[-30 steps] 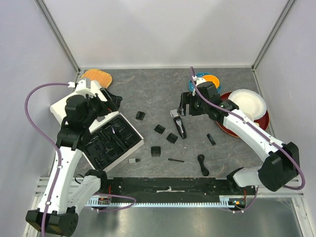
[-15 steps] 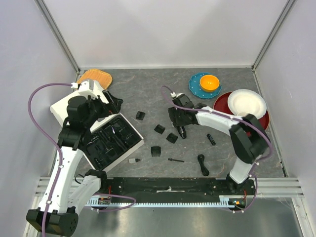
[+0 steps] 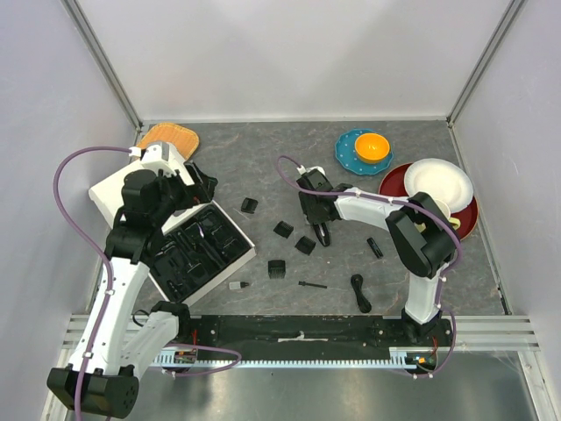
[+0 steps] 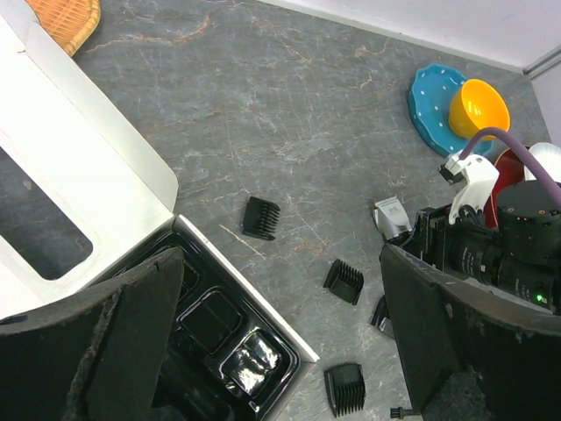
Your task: Sort the hair-cutting tools
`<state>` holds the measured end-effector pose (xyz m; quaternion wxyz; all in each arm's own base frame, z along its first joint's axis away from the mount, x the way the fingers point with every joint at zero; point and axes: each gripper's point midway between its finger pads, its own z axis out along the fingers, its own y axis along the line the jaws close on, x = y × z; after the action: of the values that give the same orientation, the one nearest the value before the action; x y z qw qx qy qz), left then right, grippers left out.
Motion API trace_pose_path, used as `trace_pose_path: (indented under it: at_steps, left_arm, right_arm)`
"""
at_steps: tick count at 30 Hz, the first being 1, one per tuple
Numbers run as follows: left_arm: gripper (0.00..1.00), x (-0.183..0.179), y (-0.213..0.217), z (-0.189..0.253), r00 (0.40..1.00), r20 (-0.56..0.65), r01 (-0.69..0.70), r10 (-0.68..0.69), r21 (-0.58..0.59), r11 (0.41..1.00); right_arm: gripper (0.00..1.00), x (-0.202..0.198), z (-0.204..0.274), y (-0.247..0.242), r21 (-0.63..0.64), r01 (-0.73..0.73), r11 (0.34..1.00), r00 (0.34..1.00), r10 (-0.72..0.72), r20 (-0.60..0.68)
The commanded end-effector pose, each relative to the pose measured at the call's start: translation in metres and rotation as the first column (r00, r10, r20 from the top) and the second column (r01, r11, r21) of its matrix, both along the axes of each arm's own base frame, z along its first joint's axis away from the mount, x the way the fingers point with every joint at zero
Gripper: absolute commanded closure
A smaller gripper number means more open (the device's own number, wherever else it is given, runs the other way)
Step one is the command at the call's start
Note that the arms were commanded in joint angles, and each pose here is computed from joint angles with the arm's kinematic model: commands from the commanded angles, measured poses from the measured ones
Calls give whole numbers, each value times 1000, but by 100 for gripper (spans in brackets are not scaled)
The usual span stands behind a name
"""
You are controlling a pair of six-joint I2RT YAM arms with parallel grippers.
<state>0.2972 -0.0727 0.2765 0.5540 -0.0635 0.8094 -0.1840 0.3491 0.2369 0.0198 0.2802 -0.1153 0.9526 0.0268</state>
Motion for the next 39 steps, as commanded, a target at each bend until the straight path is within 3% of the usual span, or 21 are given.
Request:
trace_pose_path:
  at_steps: [1,5,9,13,17,23,33,39]
  left_arm:
    - [0,3,5,5,999,34,-6,4,45,999]
    - [0,3,6,4,999,33,-7,6,45,999]
    - [0,1,7,12,999,48,-16,14,44,999]
    - [1,-4,16,19,996,49,-73,71,38,997]
    - [1,-5,38,20,978,18,-207,206,51,977]
    - [1,5,53,13,949,-78,-302,306,63,951]
    - [1,45,103,1,856,-264,-468,444,-30,883]
    - [2,46,125,-1,841,-279,-507,464,-104,856]
  right_arm:
    - [58,13,8,-4,-25,43,999,998,-42,57]
    - [76,16,17,-1,-12,41,999,996,-40,79]
    - [80,24,47,12,58,18,998,990,-26,137]
    - [82,27,105,46,232,-71,970,974,17,225]
    - [81,15,153,93,401,-212,891,952,97,289]
    - [81,-8,202,170,548,-388,741,896,165,411]
    - [80,-62,197,295,590,-593,548,801,325,502]
    - [80,-87,175,336,567,-641,518,767,394,507]
